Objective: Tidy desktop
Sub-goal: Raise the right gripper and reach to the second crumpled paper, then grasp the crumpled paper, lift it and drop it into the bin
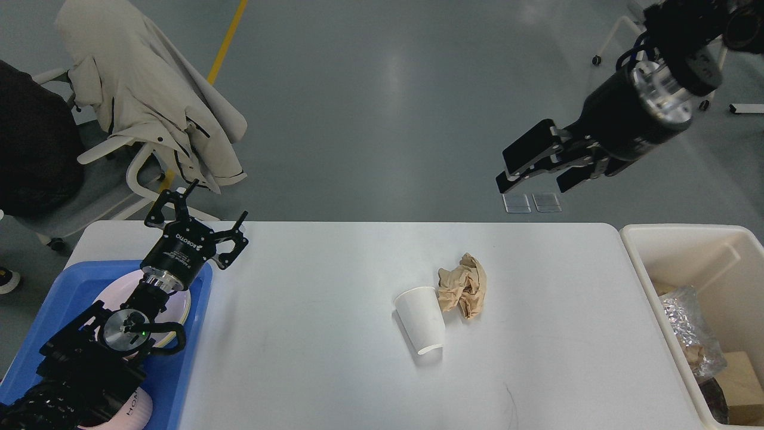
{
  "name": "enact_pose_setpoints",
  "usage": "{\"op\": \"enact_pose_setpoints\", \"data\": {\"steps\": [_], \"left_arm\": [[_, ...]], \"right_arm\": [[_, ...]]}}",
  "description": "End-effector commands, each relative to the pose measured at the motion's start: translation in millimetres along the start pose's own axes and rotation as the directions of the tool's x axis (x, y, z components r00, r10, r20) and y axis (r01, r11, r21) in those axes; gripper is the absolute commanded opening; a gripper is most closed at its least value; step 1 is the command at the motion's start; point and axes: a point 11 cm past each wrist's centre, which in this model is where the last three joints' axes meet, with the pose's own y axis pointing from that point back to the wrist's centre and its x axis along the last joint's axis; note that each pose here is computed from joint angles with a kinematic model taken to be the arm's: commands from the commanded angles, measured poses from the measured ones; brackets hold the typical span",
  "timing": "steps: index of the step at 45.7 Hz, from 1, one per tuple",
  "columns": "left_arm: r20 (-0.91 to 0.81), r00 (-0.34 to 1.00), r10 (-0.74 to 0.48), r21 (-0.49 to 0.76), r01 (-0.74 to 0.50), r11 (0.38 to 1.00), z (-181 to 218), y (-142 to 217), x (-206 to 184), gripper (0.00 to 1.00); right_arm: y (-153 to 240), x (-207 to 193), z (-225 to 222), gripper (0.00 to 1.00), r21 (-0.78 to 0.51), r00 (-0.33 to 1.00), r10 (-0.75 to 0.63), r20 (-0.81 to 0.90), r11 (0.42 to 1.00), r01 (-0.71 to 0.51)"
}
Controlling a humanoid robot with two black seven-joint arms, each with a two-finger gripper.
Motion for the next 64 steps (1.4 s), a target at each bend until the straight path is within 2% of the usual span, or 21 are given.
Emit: {"op": "enact_pose_setpoints", "data": {"steps": [1,4,7,10,15,28,43,56,58,59,61,62,64], "left_arm": [[-0.001,1.000,-0.001,0.001,0.001,1.000,-1,0,0,1.00],[-0.001,1.000,-0.001,0.001,0.001,1.000,-1,0,0,1.00],[0.000,1.000,0.001,0.003,-0.001,1.000,-1,0,0,1.00],[0.000,1.000,0.001,0.003,-0.001,1.000,-1,0,0,1.00],[-0.001,1.000,-0.001,0.003,0.001,1.000,-1,0,0,1.00],[0.000,1.000,0.001,0.001,-0.001,1.000,-1,0,0,1.00],[-0.001,1.000,-0.001,0.001,0.001,1.000,-1,0,0,1.00],[-0.001,1.000,-0.001,0.001,0.001,1.000,-1,0,0,1.00],[0.000,1.000,0.002,0.001,-0.002,1.000,-1,0,0,1.00],[-0.001,1.000,-0.001,0.001,0.001,1.000,-1,0,0,1.00],[-0.002,1.000,0.001,0.000,-0.001,1.000,-1,0,0,1.00],[-0.001,1.000,0.001,0.003,-0.001,1.000,-1,0,0,1.00],[0.000,1.000,0.001,0.003,-0.001,1.000,-1,0,0,1.00]], "right_arm": [[-111,-11,39,1.00,-0.063,0.991,0.133,0.030,0.989,-0.131],[-160,-28,50,1.00,-0.133,0.988,0.116,0.106,0.986,-0.101],[-192,-39,55,1.00,-0.170,0.976,0.129,0.177,0.981,-0.099],[-215,-51,59,1.00,-0.161,0.960,0.154,0.234,0.980,-0.118],[-243,-65,41,1.00,-0.103,0.943,0.174,0.285,0.983,-0.150],[-266,-86,68,1.00,-0.162,0.919,0.246,0.309,0.965,-0.205],[-275,-95,58,1.00,-0.128,0.909,0.235,0.345,0.971,-0.203],[-291,-119,59,1.00,-0.134,0.900,0.231,0.369,0.972,-0.194],[-292,-119,59,0.94,-0.136,0.898,0.238,0.371,0.970,-0.201],[-292,-117,59,0.86,-0.138,0.897,0.245,0.369,0.968,-0.208],[-291,-117,60,0.66,-0.141,0.895,0.252,0.367,0.966,-0.215],[-292,-117,60,0.45,-0.143,0.896,0.252,0.365,0.966,-0.214],[-292,-117,60,0.34,-0.143,0.898,0.252,0.361,0.966,-0.214]]}}
